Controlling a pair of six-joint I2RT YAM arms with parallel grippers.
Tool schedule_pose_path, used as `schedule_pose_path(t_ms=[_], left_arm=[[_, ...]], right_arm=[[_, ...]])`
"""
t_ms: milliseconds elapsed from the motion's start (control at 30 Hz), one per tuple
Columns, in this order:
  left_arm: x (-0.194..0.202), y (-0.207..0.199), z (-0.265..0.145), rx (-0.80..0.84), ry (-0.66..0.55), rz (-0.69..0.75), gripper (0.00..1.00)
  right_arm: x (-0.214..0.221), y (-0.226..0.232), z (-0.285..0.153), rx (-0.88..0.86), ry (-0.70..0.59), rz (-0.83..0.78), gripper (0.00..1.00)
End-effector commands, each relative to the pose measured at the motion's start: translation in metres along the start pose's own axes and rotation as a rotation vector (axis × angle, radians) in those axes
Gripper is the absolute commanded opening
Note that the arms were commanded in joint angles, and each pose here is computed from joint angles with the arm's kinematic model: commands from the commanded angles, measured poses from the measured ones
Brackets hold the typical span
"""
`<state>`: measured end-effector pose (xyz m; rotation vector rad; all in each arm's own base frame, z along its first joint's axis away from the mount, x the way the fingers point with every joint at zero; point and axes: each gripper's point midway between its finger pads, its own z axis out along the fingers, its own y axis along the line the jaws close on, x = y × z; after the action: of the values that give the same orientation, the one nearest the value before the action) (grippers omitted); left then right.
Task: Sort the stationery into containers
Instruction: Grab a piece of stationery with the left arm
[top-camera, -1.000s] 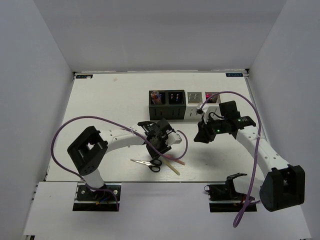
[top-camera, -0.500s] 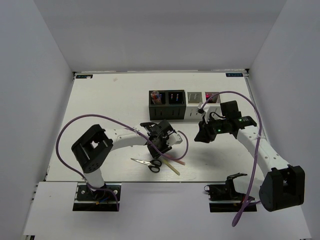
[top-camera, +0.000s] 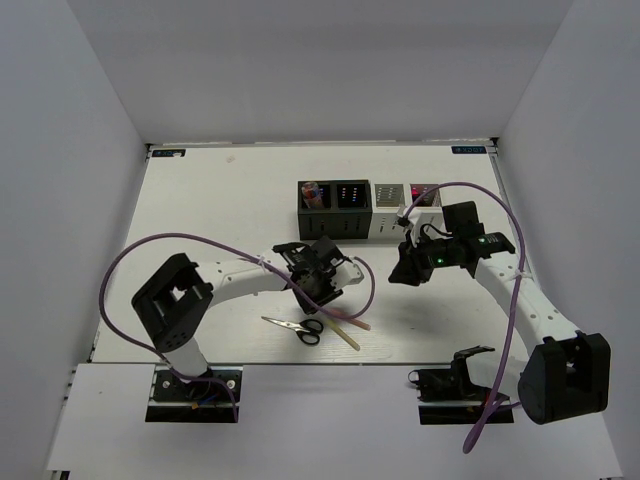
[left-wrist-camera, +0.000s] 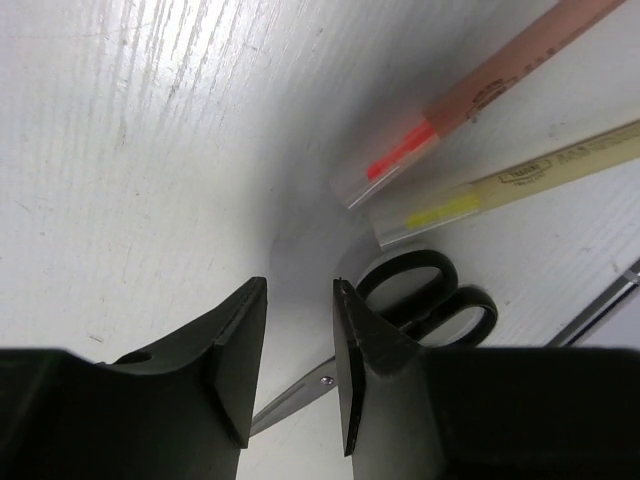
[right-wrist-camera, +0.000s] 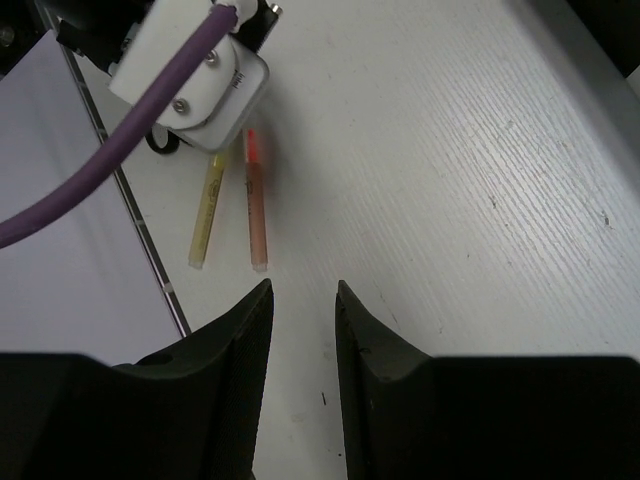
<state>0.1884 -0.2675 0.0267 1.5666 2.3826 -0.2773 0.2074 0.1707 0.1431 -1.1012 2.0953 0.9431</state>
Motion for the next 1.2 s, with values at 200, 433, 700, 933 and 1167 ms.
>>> schedule_pose_path(t_ms=[200, 433, 700, 933, 1167], left_arm=[[-0.008, -0.016, -0.026, 0.08, -0.082, 0.018, 0.44], [0.01, -0.023, -0.019, 0.095, -0.012, 0.048, 0.44], [0.015, -0.018, -0.003, 0.075, 0.033, 0.054, 0.44], [0.016, -0.019, 0.004, 0.09, 0.042, 0.042, 0.42], [0.024, -0.024, 0.014, 0.093, 0.064, 0.035, 0.42]], right_arm=[[0.0, 0.007, -0.002, -0.03, -0.012, -0.001, 0.35], [0.0, 0.007, -0.001, -0.032, -0.011, -0.004, 0.35], [-0.001, 0.009, -0.003, -0.039, -0.016, -0.014, 0.35], [-0.001, 0.01, -0.003, -0.045, -0.015, -0.014, 0.35], [-0.002, 0.011, -0.004, -0.043, -0.017, -0.022, 0.36]])
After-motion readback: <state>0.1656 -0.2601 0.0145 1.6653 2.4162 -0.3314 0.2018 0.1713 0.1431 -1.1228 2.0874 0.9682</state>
